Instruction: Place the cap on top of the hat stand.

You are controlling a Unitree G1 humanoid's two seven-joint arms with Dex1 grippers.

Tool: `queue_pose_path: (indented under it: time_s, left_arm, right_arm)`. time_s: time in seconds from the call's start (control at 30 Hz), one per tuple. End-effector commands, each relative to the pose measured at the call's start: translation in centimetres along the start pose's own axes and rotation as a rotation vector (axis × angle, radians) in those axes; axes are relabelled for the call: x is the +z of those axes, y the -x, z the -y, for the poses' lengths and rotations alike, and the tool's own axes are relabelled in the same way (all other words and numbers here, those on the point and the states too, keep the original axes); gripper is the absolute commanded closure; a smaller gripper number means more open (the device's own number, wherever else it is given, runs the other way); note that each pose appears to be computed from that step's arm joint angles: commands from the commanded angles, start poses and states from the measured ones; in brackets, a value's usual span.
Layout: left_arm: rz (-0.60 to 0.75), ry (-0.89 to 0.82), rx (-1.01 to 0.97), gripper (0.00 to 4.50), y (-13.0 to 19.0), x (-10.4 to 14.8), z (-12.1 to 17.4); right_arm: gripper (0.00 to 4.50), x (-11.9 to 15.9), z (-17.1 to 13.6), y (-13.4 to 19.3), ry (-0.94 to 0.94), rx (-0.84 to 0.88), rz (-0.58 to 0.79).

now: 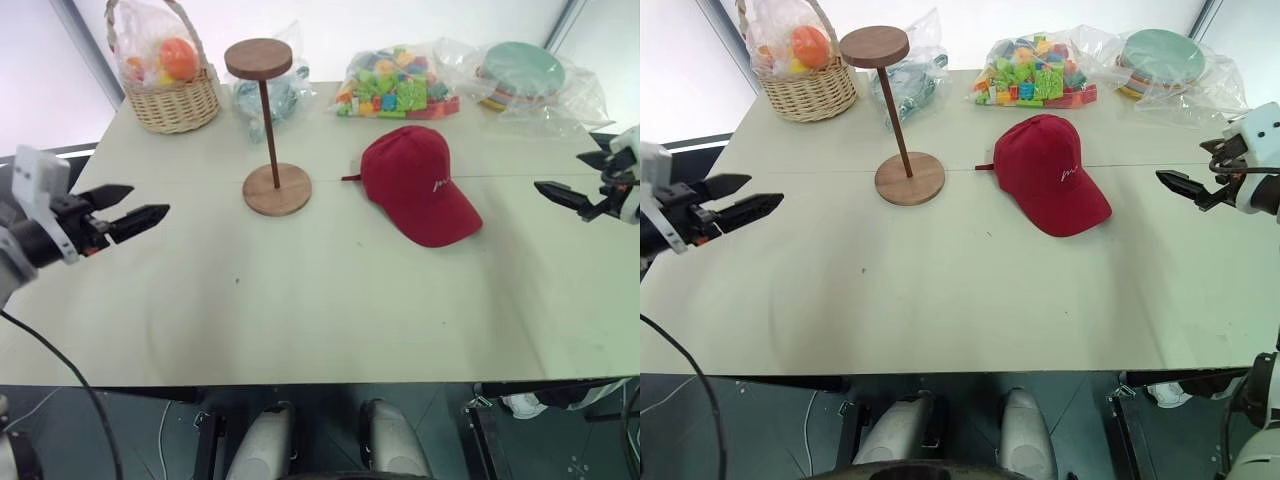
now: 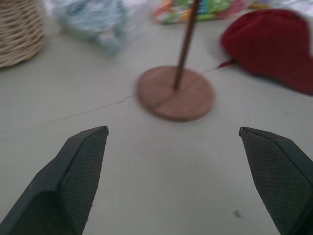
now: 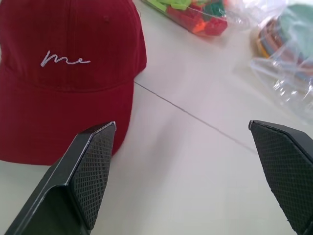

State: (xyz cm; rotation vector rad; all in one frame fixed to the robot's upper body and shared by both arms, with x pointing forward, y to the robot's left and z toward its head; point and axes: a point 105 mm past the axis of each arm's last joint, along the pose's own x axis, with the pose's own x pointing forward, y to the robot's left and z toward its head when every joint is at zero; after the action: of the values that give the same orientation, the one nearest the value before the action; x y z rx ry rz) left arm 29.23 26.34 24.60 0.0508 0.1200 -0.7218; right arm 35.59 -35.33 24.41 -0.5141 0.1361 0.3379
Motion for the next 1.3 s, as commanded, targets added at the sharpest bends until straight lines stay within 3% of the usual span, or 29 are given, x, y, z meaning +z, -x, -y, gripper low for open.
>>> queue_pose_path:
  time_s: [0.03, 0.17, 0.27, 0.5, 0.73, 1.03, 1.3]
  left_arm:
    - [-0.035, -0.022, -0.241, 0.01, -0.5, 1.1, 3.4]
    - [-0.079, -0.025, -0.428, 0.01, -1.2, 0.7, 5.9]
    - [-0.09, -0.034, -0.444, 0.01, -2.3, -0.1, 6.2]
    - [-0.044, -0.014, -0.376, 0.01, -4.6, -1.4, 5.3]
    - [-0.016, -0.021, -0.359, 0.01, -6.2, -2.4, 5.6]
    - [-0.012, -0.018, -0.331, 0.01, -6.4, -3.2, 5.7]
    - [-0.007, -0.017, -0.301, 0.01, -6.1, -3.2, 5.9]
  right_arm:
    - [0.0, 2.4, 0.6, 0.5, 0.134, -0.021, 0.055]
    - [0.0, 3.0, -0.5, 0.4, 0.34, 0.016, 0.061]
    - [0.0, 3.2, -0.5, 0.4, 0.5, -0.028, 0.064]
    - [0.0, -0.9, -2.9, 0.2, 1.009, 0.017, 0.014]
    - [0.0, -4.7, -5.1, 0.7, 1.166, 0.095, 0.057]
    - [0.0, -5.0, -8.1, -1.5, 1.437, 0.152, 0.226]
    - [0.0, -4.8, -10.5, -4.2, 1.543, 0.158, 0.374]
